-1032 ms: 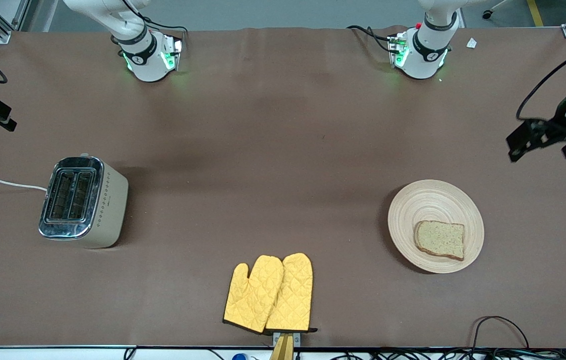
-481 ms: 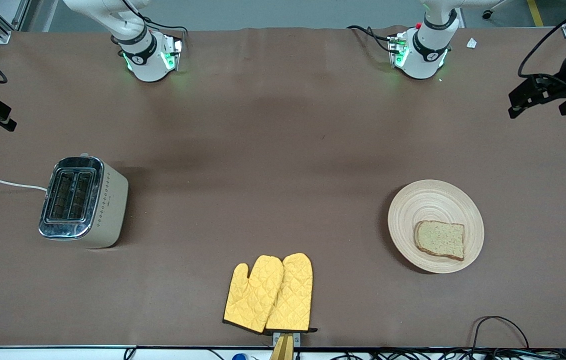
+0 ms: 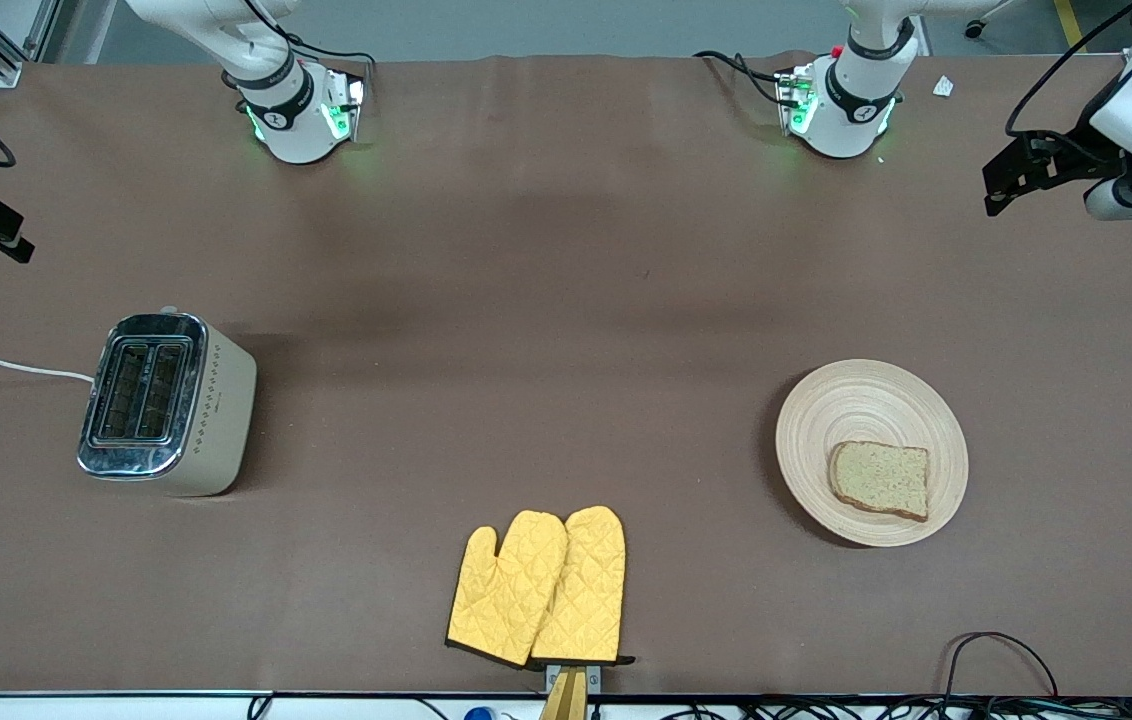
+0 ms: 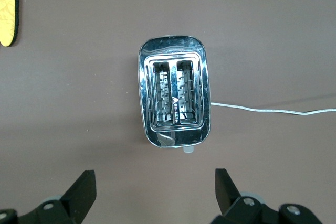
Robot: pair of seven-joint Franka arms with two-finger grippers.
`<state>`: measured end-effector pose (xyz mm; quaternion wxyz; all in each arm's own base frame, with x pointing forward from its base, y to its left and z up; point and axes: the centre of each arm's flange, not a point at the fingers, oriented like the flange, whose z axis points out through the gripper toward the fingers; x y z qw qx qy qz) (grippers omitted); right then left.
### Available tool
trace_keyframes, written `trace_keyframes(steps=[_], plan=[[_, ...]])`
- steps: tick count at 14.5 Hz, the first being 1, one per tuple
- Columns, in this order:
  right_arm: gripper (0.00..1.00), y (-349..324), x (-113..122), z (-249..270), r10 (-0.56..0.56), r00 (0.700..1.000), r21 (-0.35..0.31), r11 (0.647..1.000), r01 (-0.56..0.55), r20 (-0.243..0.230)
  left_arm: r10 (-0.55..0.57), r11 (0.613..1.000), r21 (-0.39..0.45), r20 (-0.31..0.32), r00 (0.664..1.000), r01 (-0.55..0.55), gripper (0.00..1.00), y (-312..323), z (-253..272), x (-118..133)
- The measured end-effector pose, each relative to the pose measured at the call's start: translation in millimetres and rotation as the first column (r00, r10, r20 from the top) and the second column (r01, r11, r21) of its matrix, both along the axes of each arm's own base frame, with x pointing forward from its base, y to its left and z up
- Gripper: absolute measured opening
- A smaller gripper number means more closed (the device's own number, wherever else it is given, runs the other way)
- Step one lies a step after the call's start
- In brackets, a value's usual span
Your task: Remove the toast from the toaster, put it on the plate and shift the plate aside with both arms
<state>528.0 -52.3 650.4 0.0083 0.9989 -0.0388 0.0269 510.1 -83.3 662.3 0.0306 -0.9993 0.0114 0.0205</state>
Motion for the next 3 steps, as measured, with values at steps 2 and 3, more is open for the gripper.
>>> trace_keyframes(steps=[2, 3], plan=[[1.0, 0.0, 0.0, -0.2, 0.0, 1.0, 0.0, 1.0, 0.0, 0.0, 0.0, 1.0, 0.0, -0.005, 1.0, 0.0, 1.0, -0.3, -2.9, 2.5], [1.0, 0.0, 0.0, -0.3, 0.0, 1.0, 0.0, 1.0, 0.0, -0.001, -0.002, 1.0, -0.001, -0.004, 1.0, 0.002, 1.0, -1.0, -3.3, 4.4]])
